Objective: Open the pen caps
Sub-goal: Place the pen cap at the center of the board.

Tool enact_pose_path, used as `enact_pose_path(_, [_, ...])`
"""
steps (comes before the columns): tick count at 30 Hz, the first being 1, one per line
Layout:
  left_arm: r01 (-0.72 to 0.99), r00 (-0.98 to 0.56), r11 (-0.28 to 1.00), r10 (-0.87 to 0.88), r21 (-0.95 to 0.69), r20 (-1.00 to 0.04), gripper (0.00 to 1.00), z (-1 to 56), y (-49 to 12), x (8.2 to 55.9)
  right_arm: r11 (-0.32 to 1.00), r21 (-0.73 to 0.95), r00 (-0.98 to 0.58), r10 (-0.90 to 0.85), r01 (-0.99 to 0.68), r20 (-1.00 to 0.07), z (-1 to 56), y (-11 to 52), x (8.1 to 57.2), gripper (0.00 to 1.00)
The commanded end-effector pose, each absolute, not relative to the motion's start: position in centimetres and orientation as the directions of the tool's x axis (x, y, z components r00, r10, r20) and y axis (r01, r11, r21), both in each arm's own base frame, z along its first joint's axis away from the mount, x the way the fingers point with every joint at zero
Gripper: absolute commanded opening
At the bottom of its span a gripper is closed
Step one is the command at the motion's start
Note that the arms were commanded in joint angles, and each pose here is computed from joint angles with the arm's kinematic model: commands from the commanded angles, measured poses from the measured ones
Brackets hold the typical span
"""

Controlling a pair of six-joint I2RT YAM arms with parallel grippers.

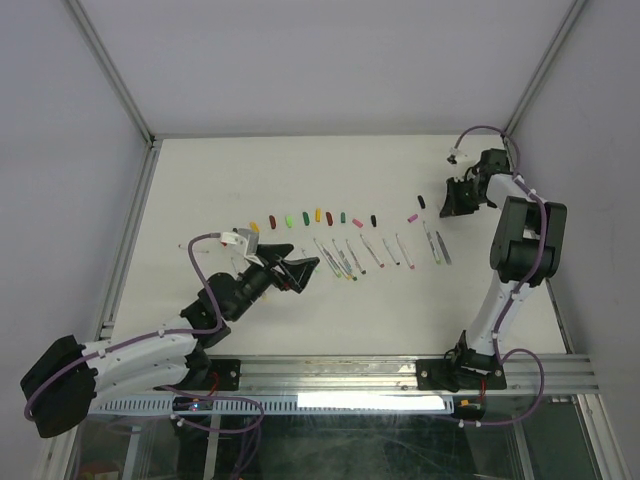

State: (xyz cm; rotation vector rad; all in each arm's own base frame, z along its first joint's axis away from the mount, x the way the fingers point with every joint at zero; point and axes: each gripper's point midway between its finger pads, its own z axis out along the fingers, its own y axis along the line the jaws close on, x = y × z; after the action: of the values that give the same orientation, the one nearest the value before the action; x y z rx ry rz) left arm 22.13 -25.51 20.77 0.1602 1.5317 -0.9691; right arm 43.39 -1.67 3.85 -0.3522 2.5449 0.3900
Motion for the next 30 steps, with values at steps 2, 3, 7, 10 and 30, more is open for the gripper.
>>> enact_pose_path(2, [0.578, -0.223, 0.664, -0.432, -0.475, -0.874, 0.99, 20.7, -24.0, 21.9, 0.921, 0.221, -0.833, -0.163, -0.321, -0.529, 4.5, -0.5, 44.0, 0.05])
enact_pose_path(3, [0.575, -0.223, 0.666, -0.432, -0.476, -0.874, 0.99, 20.6, -23.8, 21.8, 0.920, 0.225, -0.835, -0.161, -0.319, -0.526, 4.3, -0.3, 43.9, 0.07])
enact_pose_path(7, [0.560, -0.228, 0.670, -0.441, -0.487, -0.868, 0.99, 20.5, -23.1, 21.6, 0.921, 0.232, -0.842, -0.157, -0.314, -0.517, 4.1, -0.3, 43.7, 0.17])
enact_pose_path(10, [0.556, -0.235, 0.668, -0.445, -0.495, -0.864, 0.99, 20.7, -22.8, 21.3, 0.922, 0.232, -0.845, -0.156, -0.310, -0.511, 3.8, -0.4, 43.5, 0.25])
enact_pose_path(30, [0.549, -0.273, 0.678, -0.406, -0.488, -0.872, 0.99, 26.3, -22.3, 22.2, 0.888, 0.144, -0.687, -0.226, -0.437, -0.690, 12.6, -0.4, 41.0, 0.41])
